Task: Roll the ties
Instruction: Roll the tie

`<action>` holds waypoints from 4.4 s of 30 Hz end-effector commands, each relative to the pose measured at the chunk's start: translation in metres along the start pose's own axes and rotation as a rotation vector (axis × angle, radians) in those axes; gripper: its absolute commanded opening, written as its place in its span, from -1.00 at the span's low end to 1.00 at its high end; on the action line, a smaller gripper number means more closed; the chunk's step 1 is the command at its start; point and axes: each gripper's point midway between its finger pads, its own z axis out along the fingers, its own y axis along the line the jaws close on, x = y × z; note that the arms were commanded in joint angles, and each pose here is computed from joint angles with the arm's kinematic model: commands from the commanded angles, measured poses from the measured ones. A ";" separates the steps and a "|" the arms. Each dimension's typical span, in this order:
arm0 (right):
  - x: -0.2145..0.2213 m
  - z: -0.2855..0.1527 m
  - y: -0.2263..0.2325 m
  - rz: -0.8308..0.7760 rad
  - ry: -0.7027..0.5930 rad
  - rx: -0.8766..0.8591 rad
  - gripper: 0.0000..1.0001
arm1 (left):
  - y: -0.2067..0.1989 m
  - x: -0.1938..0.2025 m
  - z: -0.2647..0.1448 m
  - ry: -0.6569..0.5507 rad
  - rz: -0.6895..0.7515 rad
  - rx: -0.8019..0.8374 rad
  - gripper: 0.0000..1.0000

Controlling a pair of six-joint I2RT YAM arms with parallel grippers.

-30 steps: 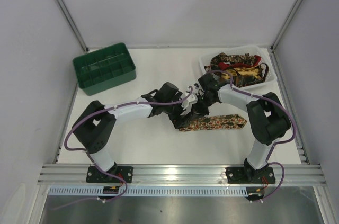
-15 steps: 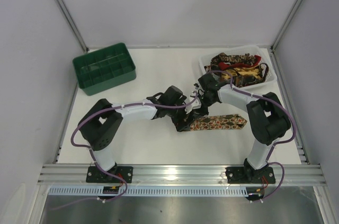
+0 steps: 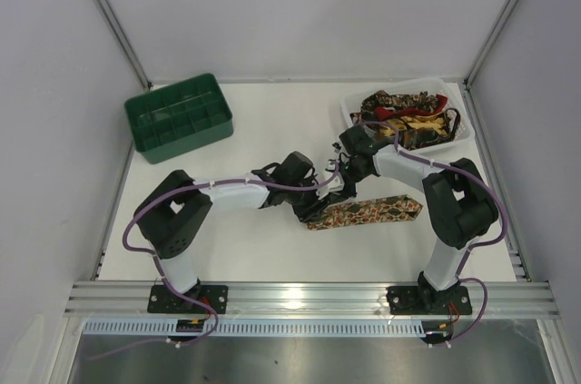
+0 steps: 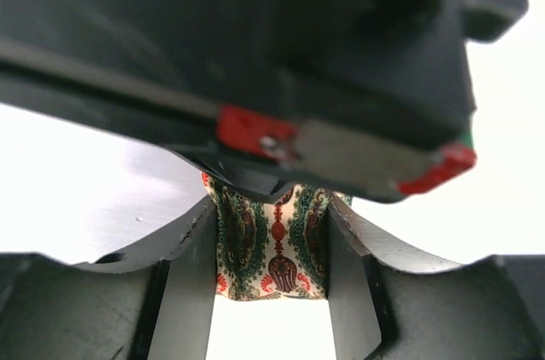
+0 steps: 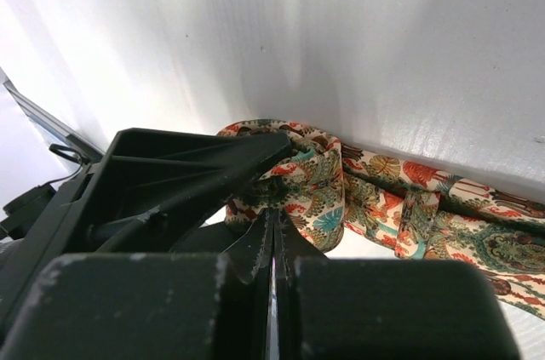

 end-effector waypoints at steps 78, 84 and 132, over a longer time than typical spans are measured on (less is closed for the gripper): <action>-0.001 -0.060 -0.015 -0.056 -0.308 0.216 -0.76 | -0.011 -0.068 -0.150 -0.370 -0.545 -0.195 0.88; 0.012 -0.045 0.019 -0.150 -0.137 0.097 -0.50 | -0.017 -0.046 -0.142 -0.381 -0.822 -0.096 0.87; 0.031 0.022 -0.044 -0.006 -0.039 0.119 -0.44 | -0.019 0.022 -0.025 -0.236 -1.666 -0.034 0.58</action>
